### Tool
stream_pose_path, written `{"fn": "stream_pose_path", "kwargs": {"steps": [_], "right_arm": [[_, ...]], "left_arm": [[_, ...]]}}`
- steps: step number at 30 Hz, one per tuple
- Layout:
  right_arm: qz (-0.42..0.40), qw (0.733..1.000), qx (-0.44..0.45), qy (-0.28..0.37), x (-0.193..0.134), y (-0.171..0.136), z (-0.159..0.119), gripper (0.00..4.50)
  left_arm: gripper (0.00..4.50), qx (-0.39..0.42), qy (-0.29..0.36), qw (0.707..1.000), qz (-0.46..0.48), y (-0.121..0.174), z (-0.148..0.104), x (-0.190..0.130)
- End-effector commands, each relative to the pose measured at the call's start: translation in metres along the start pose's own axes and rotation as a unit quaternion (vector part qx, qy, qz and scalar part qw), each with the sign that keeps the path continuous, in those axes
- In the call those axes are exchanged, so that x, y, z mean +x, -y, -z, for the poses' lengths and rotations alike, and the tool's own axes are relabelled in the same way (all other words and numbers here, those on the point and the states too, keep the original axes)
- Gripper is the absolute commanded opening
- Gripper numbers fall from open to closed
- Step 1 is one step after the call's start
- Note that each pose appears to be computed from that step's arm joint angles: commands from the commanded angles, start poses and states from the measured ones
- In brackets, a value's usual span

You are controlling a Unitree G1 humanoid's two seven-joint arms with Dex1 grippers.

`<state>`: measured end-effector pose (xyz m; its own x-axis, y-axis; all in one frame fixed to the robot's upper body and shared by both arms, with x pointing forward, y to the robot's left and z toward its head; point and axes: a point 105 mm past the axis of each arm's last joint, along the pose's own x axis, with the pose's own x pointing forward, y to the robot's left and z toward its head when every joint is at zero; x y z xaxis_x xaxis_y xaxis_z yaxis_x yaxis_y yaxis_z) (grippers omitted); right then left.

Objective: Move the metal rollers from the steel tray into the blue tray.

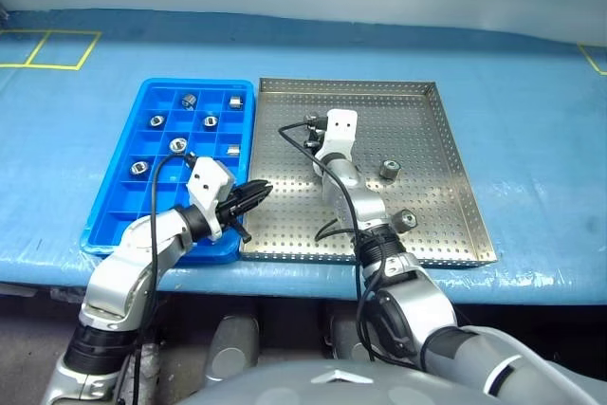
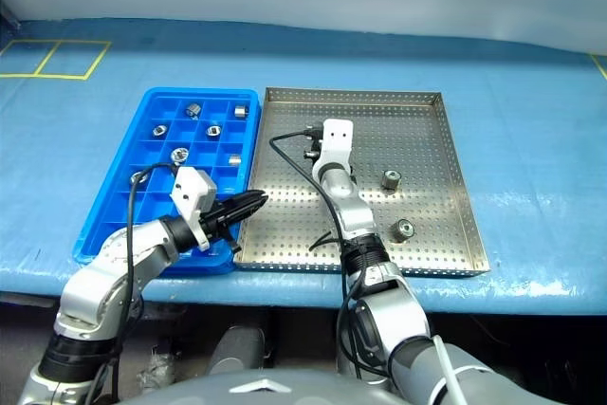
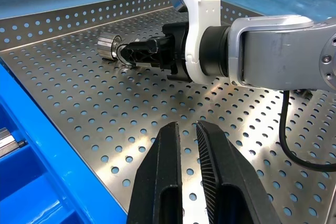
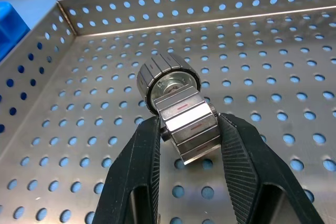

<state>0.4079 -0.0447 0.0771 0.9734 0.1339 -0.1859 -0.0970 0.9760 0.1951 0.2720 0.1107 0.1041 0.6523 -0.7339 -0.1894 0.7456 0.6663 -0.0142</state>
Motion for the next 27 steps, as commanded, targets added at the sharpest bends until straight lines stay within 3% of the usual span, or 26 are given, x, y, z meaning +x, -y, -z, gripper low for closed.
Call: {"fn": "stream_pose_path", "kwargs": {"steps": [1, 8, 14, 17, 20, 24, 27], "right_arm": [[-0.03, 0.998, 0.037, 0.043, -0.014, -0.007, -0.024, 1.3], [-0.098, 0.992, 0.007, 0.076, -0.069, 0.019, -0.052, 1.3], [-0.232, 0.969, -0.064, 0.053, -0.128, 0.023, -0.057, 1.3], [-0.313, 0.945, -0.094, 0.02, -0.159, 0.02, -0.052, 1.3], [-0.361, 0.925, -0.113, -0.012, -0.176, 0.018, -0.046, 1.3], [-0.396, 0.908, -0.136, -0.036, -0.185, 0.013, -0.041, 1.3], [-0.406, 0.899, -0.154, -0.049, -0.184, 0.01, -0.035, 1.3]], "left_arm": [[0.58, 0.016, 0.018, 1.0, 0.005, 0.0, -0.012, 0.001], [0.58, 0.021, 0.031, 0.999, -0.001, -0.005, -0.017, 0.006], [0.58, 0.048, 0.095, 0.988, -0.114, -0.042, -0.038, 0.013], [0.58, 0.017, 0.125, 0.984, -0.124, -0.054, -0.047, 0.017], [0.58, -0.049, 0.109, 0.991, -0.058, -0.049, -0.042, 0.022], [1.47, -0.149, 0.059, 0.984, 0.08, -0.029, -0.03, 0.016], [2.5, -0.207, 0.041, 0.971, 0.115, -0.028, -0.025, 0.01]]}}
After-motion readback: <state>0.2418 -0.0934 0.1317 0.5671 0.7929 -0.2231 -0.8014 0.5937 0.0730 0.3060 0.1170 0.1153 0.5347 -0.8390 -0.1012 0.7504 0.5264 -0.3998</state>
